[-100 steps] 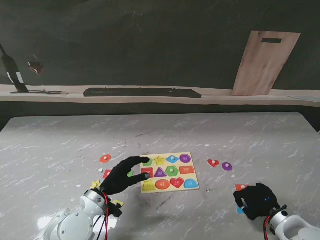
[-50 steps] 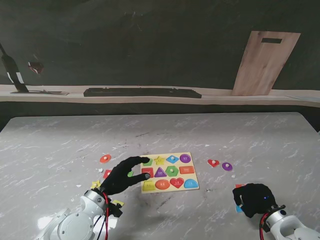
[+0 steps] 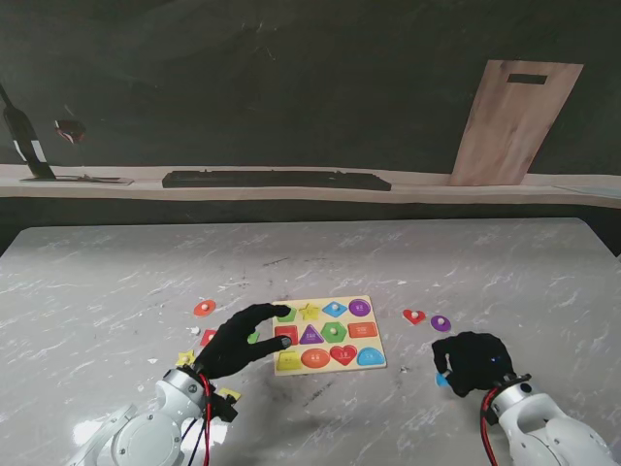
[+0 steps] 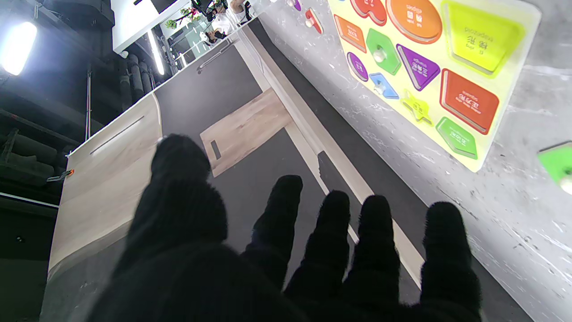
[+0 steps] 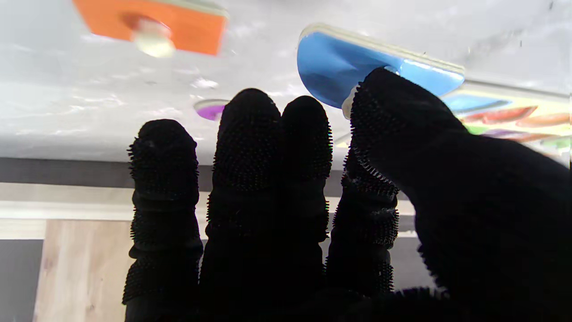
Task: Fit puzzle pieces into a puzzle board
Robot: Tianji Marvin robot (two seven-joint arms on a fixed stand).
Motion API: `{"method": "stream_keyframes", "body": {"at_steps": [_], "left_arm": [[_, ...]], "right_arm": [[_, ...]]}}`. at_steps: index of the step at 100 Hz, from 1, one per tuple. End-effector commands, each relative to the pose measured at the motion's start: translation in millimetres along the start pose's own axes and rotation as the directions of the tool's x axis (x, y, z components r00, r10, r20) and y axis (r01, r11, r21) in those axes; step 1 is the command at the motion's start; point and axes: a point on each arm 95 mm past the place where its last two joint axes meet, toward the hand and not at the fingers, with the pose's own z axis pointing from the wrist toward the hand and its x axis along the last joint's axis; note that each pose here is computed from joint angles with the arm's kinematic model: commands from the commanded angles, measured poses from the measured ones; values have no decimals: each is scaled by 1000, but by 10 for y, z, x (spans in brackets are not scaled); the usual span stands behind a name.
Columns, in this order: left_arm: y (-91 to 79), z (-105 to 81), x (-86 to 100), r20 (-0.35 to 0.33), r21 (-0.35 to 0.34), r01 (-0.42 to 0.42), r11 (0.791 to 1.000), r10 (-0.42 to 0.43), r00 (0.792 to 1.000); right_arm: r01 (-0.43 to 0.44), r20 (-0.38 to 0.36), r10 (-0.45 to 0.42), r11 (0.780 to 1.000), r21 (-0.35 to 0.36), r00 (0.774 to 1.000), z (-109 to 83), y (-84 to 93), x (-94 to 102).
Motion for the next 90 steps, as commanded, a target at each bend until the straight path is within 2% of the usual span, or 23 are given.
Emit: {"method": "stream_keyframes", "body": {"at_steps": [1,13,46,66,90], "left_arm": [[8,-10,23,-6,2,11,1000,-11,1000],[-1,-18,26,-10,5,11,1000,-11,1000],[-10,-34,24,-11,6,15,1000,-15,1000],[-10,-49,9,-12,-18,14,1000,-14,1000],[-23,-56,-17,-37,-64,5,998,-8,999]], "right_arm": [[-11,-26,10,999,-30,1000,151,106,123],[-18,-40,17,999,-26,999,375,139,263],[-38,-115,44,998,54,992,928,88,634],[-27,-145,41,995,94,989,1078,66,813],[-12,-148,29,994,111,989,1143,25,916]]}}
